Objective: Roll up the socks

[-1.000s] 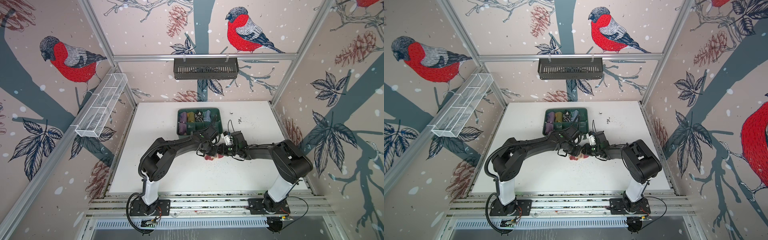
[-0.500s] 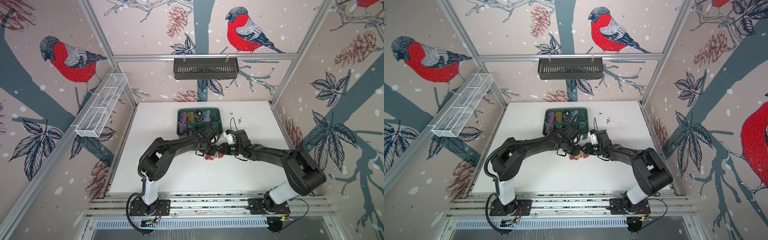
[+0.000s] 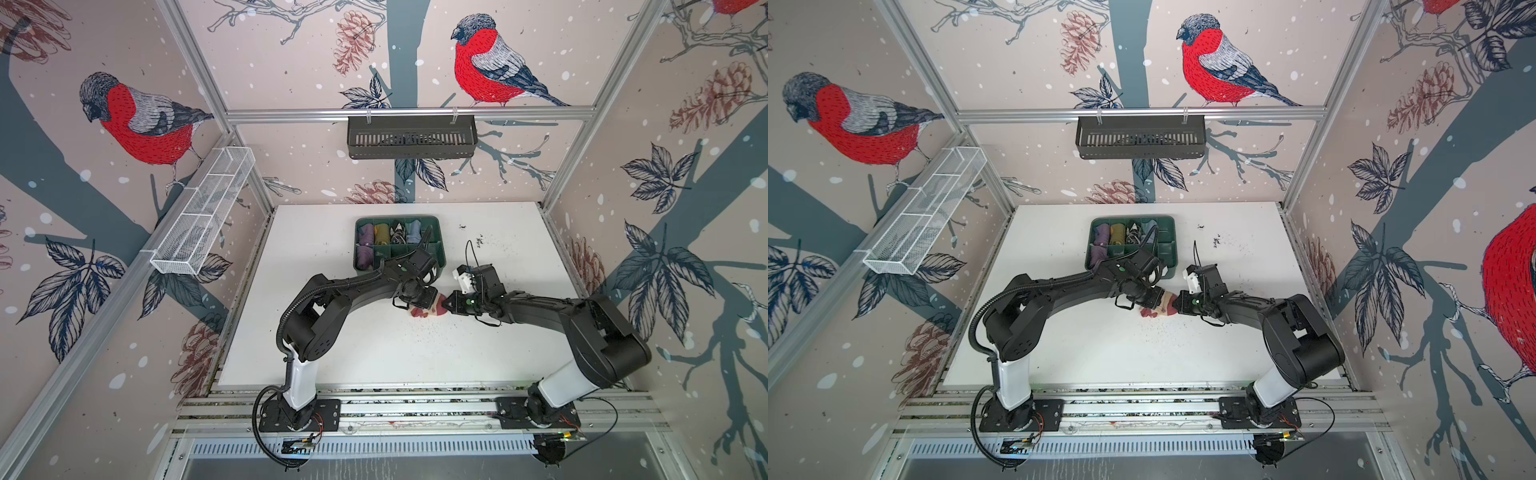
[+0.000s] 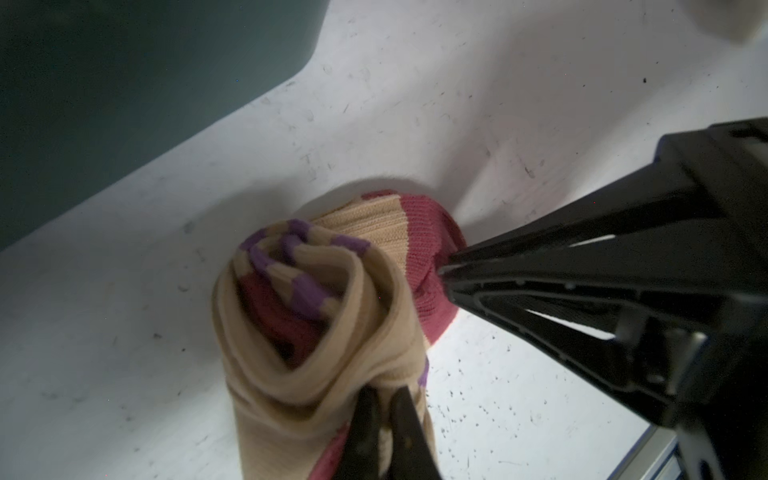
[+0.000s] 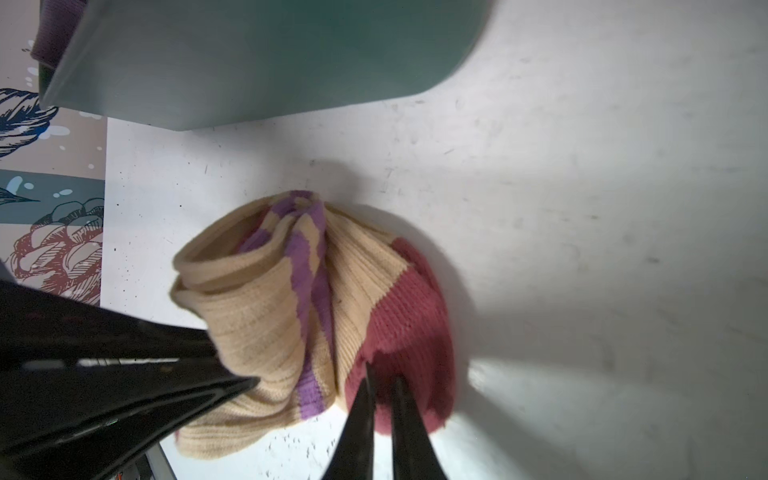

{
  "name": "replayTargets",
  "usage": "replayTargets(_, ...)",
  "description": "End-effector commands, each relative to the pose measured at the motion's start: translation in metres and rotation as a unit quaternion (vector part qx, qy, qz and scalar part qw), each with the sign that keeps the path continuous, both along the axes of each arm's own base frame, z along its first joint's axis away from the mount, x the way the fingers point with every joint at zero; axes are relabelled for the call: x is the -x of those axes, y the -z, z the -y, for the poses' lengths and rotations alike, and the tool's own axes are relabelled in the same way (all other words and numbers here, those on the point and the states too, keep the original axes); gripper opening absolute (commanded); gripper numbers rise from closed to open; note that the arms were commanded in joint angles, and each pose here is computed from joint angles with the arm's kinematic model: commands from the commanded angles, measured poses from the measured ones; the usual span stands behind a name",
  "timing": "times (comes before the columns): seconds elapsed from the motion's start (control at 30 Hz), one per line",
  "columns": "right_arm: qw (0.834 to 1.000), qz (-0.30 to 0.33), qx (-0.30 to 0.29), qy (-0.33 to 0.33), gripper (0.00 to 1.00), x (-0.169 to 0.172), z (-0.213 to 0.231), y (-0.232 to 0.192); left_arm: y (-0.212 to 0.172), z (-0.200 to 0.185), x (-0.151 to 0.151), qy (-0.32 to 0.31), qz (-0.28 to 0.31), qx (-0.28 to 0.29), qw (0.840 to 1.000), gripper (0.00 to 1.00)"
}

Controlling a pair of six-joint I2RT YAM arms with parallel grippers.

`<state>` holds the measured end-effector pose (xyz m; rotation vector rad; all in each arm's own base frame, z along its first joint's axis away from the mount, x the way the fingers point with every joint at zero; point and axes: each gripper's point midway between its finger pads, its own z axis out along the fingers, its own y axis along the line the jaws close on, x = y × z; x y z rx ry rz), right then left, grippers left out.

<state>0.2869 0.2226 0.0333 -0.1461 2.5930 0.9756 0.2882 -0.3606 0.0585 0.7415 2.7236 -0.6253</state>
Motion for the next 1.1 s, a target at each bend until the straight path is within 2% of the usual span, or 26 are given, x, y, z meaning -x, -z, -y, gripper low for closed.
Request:
replayTargets(0.0,1.0,0.01,-0.01,-0.009,0.12,-0.004,-0.005,-0.002,-0.002,0.004,0.002,0.014,0.001,-0.003,1.0,0.0)
replayTargets(0.33,1.0,0.005,-0.013,-0.01,0.1,-0.005,-0.006,0.003,-0.009,0.018,0.005,0.034,0.003,-0.002,0.999,0.0)
replayTargets(0.73,1.0,0.006,-0.016,-0.01,0.11,-0.002,-0.005,0.001,0.013,0.025,0.003,0.044,-0.005,-0.027,0.999,0.0)
replayTargets(0.93,1.0,0.022,-0.022,0.001,0.23,-0.003,0.003,-0.015,0.014,0.023,-0.004,0.036,-0.003,-0.023,0.999,0.0)
replayTargets(1.07,0.999,0.041,-0.032,0.004,0.23,-0.005,0.003,-0.031,0.016,0.022,-0.006,0.031,-0.006,-0.013,0.999,0.0)
